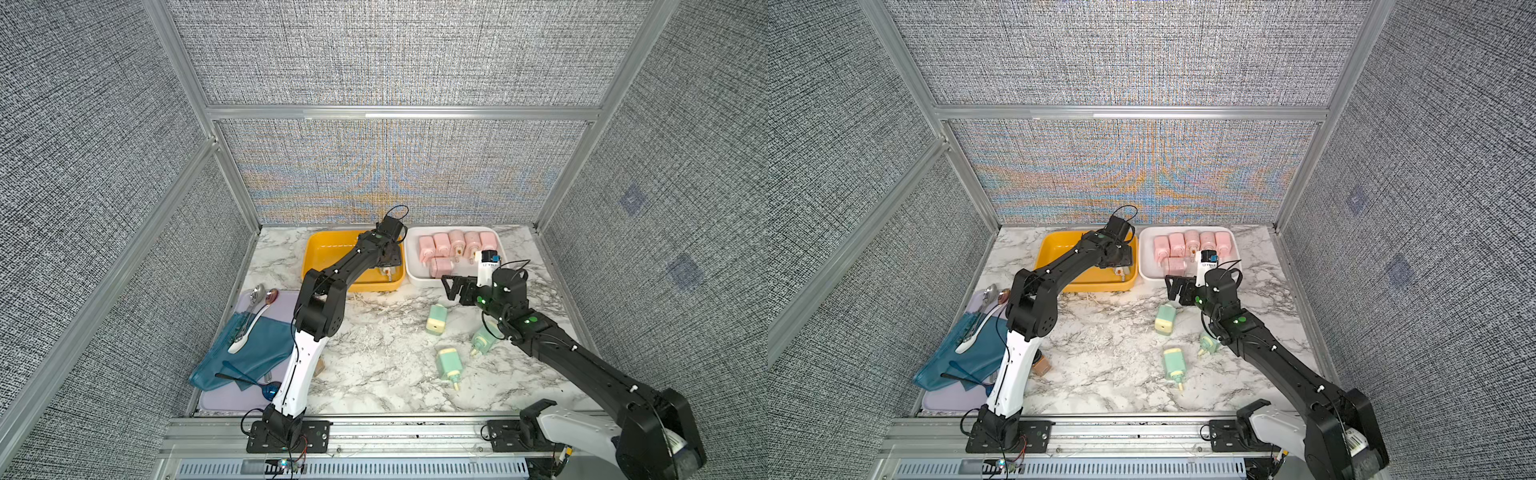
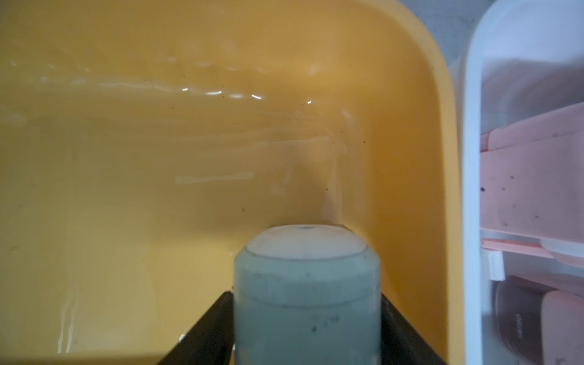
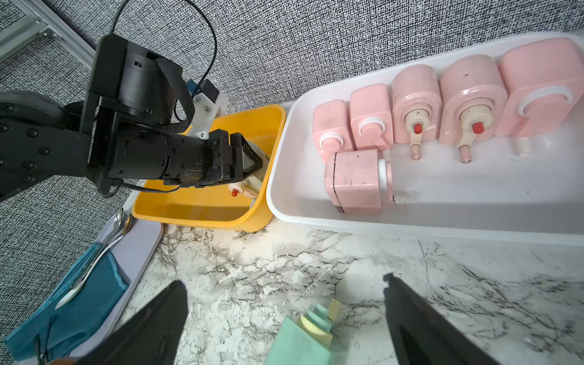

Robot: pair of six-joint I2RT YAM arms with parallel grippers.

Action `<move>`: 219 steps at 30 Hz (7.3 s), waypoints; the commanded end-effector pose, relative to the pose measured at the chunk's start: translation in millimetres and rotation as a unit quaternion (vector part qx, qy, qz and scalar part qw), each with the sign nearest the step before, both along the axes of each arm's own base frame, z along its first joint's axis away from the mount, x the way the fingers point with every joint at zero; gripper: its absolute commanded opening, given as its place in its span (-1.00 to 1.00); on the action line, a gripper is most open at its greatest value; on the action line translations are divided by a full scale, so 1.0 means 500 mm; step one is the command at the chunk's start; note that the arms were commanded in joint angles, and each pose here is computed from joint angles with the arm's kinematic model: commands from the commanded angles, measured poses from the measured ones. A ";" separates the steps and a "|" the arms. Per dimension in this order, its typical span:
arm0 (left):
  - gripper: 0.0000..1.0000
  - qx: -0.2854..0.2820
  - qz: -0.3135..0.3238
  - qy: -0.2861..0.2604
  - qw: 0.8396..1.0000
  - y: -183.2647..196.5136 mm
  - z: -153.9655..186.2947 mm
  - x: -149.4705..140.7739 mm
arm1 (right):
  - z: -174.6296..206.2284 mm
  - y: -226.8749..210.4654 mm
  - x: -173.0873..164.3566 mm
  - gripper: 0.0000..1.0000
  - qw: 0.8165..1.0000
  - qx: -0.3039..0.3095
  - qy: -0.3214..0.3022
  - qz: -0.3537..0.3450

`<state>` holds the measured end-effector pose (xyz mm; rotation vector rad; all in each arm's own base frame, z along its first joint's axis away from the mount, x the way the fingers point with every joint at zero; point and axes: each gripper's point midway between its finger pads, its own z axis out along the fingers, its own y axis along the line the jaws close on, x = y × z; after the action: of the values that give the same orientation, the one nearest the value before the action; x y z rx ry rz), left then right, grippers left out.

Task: Place the pencil sharpeners by color into the storage box
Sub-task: Place the pencil sharpener in the storage box, then pick up the pencil sharpener from the center of the board, then place the pencil sharpener in the storage box.

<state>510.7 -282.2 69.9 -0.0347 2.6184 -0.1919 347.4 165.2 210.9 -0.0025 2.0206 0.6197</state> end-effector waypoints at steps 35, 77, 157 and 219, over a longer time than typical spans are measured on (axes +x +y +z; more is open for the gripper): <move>0.99 -0.095 -0.017 -0.005 0.995 -0.027 0.091 -0.029 | -0.041 0.008 -0.008 0.98 1.000 -0.008 0.025 0.002; 0.99 -0.146 -0.073 -0.056 0.985 0.071 0.206 -0.296 | -0.278 0.084 -0.100 0.97 0.968 -0.120 0.208 -0.068; 0.99 -0.092 -0.565 -0.260 0.777 -0.006 0.279 -0.487 | -0.103 0.209 -0.069 -1.00 0.786 -0.343 -0.118 0.500; 0.46 -0.039 -0.607 -0.391 0.691 -0.067 0.231 -0.499 | -0.042 0.231 -0.101 -1.00 0.693 -0.322 -0.199 0.613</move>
<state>260.9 -317.1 190.0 1.4089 1.3634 -0.6169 298.1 275.2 179.8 -1.8837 1.4954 0.5221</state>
